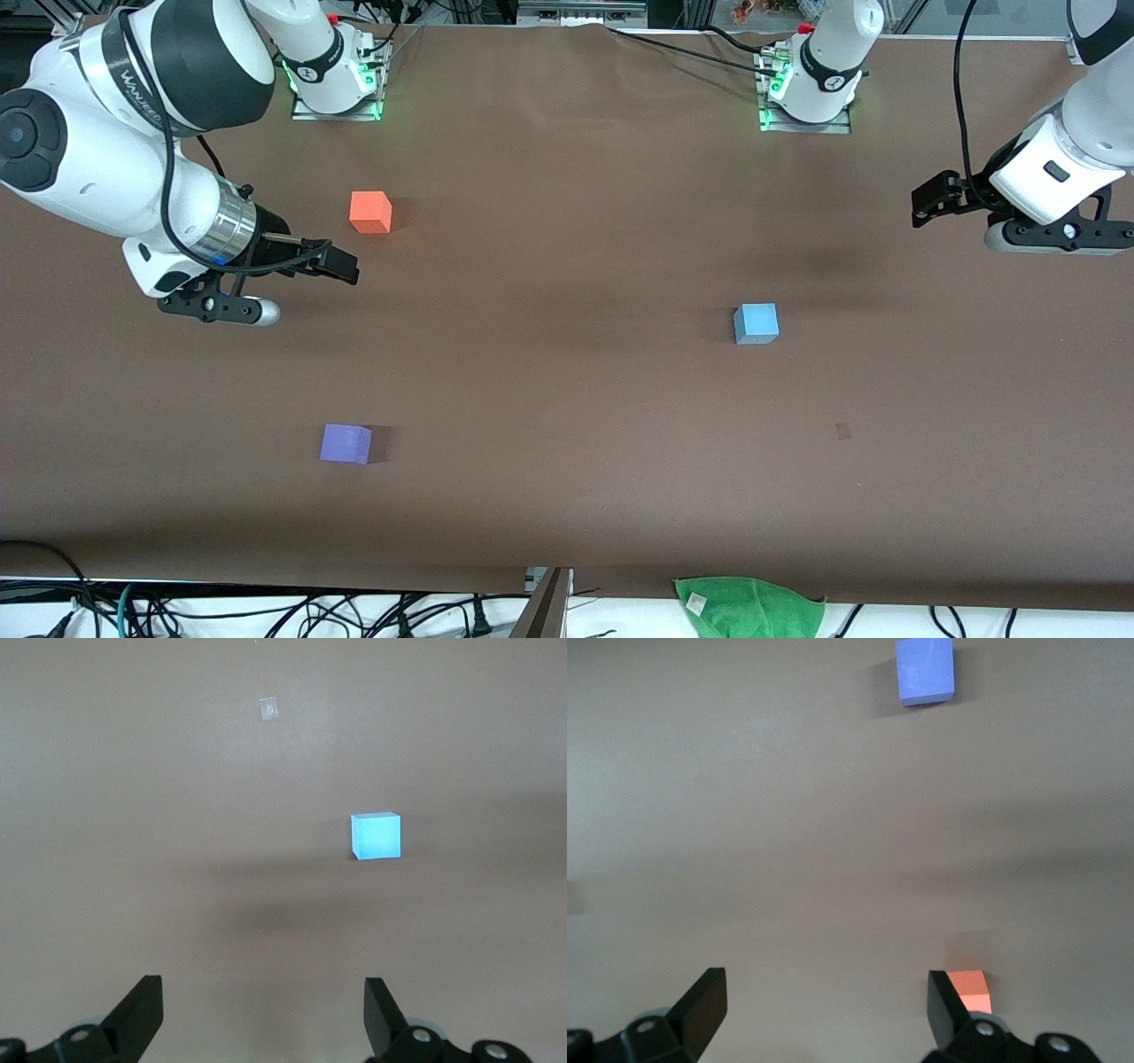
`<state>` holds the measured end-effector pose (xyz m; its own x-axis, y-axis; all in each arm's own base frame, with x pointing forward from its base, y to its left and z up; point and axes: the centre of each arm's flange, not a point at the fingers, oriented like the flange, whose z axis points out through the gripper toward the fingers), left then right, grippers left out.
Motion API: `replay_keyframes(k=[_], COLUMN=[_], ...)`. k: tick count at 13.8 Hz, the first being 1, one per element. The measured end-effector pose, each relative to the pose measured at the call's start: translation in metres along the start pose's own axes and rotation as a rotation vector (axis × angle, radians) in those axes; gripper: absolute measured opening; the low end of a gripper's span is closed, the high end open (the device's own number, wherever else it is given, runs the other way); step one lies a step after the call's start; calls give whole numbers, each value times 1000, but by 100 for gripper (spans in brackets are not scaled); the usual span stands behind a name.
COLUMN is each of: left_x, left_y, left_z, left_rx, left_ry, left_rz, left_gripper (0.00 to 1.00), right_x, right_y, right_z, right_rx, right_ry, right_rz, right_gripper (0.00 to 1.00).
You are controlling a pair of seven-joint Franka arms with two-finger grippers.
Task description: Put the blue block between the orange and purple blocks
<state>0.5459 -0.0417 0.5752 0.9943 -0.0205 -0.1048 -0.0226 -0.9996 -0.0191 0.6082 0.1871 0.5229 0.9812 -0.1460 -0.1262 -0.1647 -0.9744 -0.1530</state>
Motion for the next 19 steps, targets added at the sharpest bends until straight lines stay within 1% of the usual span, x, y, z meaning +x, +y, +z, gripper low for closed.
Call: replay_keyframes(k=[5,8,9,12,14,17,19], left_x=[0,0,1,1,1,4,9], left_y=[-3,-3,-3,-3,-1,0,2], left_z=[0,0,1,2,2,7,18], left_rx=[-1,-1,-1,-1,-1,-1,-2], left_ry=[0,0,-1,-3,-4,-13,-35], left_rz=[-5,-5,-5,-5,-3,1,6], left_gripper=[100,100,100,100,100,100,100], right_x=[2,1,-2,-15,-25,-31,-31], right_y=[4,11,19,65,92,113,116], right_z=[-2,-13,-22,-63,-86,-98,-96], right_rx=[-6,-53,-64,-75,-95,-102,-110], right_ry=[7,37,38,16,7,-8,-21], right_rz=[2,-63,-90,-146,-182,-209,-227], right_gripper=[100,100,100,100,100,100,100])
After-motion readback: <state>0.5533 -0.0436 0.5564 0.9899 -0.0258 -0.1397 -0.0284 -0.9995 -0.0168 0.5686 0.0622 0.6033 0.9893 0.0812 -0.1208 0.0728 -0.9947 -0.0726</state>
